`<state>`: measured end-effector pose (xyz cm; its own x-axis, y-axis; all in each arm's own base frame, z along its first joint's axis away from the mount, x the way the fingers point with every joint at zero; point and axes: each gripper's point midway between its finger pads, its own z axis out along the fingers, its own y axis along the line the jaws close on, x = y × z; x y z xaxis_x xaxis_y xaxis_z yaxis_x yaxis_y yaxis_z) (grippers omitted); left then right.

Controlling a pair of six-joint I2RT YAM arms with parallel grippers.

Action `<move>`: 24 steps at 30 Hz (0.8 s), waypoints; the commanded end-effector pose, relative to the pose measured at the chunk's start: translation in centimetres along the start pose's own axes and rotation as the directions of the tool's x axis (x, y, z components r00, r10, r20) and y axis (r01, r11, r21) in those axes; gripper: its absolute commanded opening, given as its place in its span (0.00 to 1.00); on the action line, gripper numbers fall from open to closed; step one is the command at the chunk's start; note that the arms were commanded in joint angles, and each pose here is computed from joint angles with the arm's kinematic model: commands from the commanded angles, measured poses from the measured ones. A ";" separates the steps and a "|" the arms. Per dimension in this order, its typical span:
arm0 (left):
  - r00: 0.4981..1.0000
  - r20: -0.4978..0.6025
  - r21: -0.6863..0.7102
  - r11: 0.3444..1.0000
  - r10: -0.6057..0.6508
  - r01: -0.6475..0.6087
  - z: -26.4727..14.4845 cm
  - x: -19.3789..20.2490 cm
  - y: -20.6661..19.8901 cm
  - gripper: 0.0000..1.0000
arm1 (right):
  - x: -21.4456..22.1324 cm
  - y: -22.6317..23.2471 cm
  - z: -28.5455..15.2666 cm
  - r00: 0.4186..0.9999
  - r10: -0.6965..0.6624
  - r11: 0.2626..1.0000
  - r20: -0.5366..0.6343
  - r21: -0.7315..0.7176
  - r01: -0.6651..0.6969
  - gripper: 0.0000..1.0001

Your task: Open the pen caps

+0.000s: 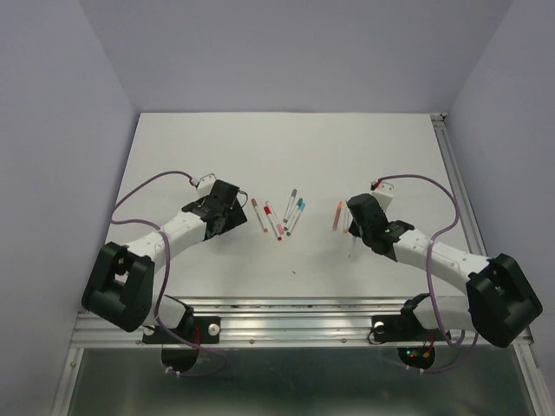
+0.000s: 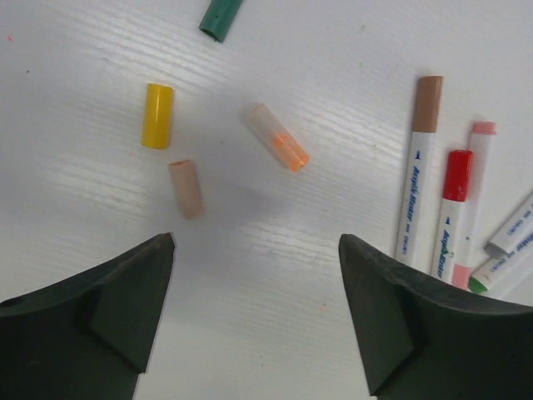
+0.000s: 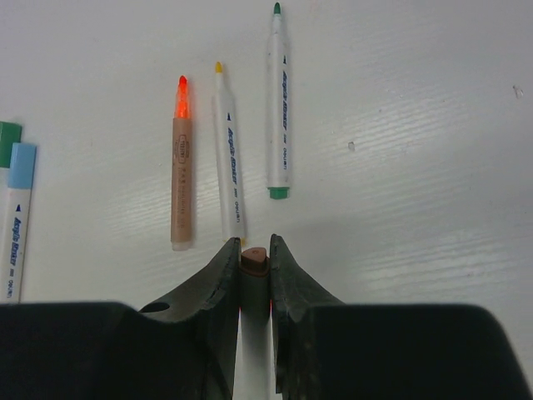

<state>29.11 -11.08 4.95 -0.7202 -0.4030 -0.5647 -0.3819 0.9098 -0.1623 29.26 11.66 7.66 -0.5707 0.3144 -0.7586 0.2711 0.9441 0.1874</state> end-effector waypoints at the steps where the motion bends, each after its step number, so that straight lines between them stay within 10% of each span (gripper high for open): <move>1: 0.999 0.033 0.135 0.991 -0.003 -0.002 -2.2 -1.0 -1.8 0.99 | -3.4 2.9 0.8 0.997 -0.017 0.999 0.075 -0.042 0.020 0.01; 24: 1.000 0.005 0.320 0.947 0.030 -0.030 -4.7 0.1 -6.0 0.99 | -5.0 2.3 6.9 0.992 -0.115 0.990 0.044 0.093 0.110 0.09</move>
<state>28.50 -16.27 9.80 -0.7222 -0.3910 -0.5706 -0.1819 0.9033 -0.3886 35.09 11.20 5.11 -0.6342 0.1885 -0.7498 0.2699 0.9628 0.0138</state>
